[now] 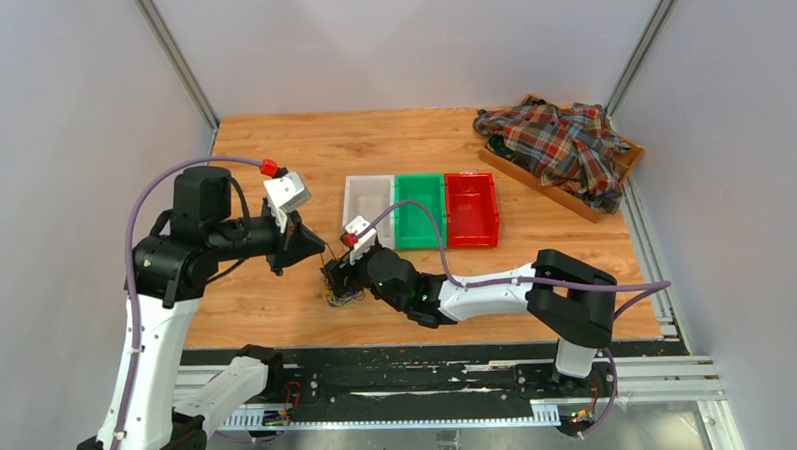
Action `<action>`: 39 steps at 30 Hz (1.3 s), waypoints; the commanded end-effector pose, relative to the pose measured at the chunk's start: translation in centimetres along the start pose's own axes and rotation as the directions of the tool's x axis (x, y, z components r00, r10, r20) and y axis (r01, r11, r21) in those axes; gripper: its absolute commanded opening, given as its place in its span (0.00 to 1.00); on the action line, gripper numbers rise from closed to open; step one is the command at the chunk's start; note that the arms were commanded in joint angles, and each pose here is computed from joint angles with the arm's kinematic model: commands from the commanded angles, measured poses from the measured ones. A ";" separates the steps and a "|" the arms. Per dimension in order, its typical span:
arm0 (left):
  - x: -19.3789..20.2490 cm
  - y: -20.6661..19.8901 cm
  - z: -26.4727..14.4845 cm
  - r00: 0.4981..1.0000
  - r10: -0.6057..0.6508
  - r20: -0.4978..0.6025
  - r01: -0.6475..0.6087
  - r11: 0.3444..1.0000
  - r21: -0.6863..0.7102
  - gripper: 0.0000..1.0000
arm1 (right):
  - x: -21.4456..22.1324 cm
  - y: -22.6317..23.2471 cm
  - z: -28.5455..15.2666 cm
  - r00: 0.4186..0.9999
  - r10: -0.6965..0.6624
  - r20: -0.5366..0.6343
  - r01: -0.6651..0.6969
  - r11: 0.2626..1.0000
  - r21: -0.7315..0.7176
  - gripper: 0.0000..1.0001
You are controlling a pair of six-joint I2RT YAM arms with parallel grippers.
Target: Untangle the cables
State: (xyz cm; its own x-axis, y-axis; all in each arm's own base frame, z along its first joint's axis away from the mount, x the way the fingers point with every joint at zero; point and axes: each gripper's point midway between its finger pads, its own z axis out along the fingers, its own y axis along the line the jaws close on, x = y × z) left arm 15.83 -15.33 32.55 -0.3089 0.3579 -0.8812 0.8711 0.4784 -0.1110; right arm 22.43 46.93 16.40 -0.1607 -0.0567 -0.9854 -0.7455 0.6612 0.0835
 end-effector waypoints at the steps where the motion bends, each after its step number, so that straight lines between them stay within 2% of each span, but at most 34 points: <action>1: -3.8 -1.9 -1.6 0.993 0.054 0.110 -0.058 0.997 0.041 0.01 | 3.5 -0.8 -1.4 0.997 0.006 -0.071 -0.005 1.000 0.015 0.76; 10: -7.5 0.1 -3.3 0.982 0.123 0.143 -0.109 0.989 -0.103 0.01 | 7.1 -3.0 -4.9 0.992 0.045 -0.119 -0.039 0.998 0.057 0.74; 20: -13.4 3.1 -6.6 0.953 0.240 0.184 -0.173 0.932 -0.320 0.00 | 10.9 -5.8 -8.8 0.983 0.080 -0.165 -0.059 0.989 0.133 0.73; 31: -16.5 3.0 -8.3 0.926 0.296 0.233 -0.197 0.908 -0.370 0.00 | 13.8 -7.9 -11.0 0.972 0.087 -0.218 -0.041 0.978 0.207 0.70; 39: -19.6 2.8 -10.8 0.885 0.375 0.277 -0.226 0.865 -0.449 0.00 | 16.4 -9.2 -12.5 0.955 0.085 -0.285 -0.010 0.967 0.255 0.71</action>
State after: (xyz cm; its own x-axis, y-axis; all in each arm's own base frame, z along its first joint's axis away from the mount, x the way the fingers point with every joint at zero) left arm 20.18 -13.13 46.92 -0.1167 0.3348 -0.9350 0.7493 0.6476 0.1384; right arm 19.95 36.07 9.22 -0.3263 0.0622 -0.9432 -0.5968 0.7602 0.2566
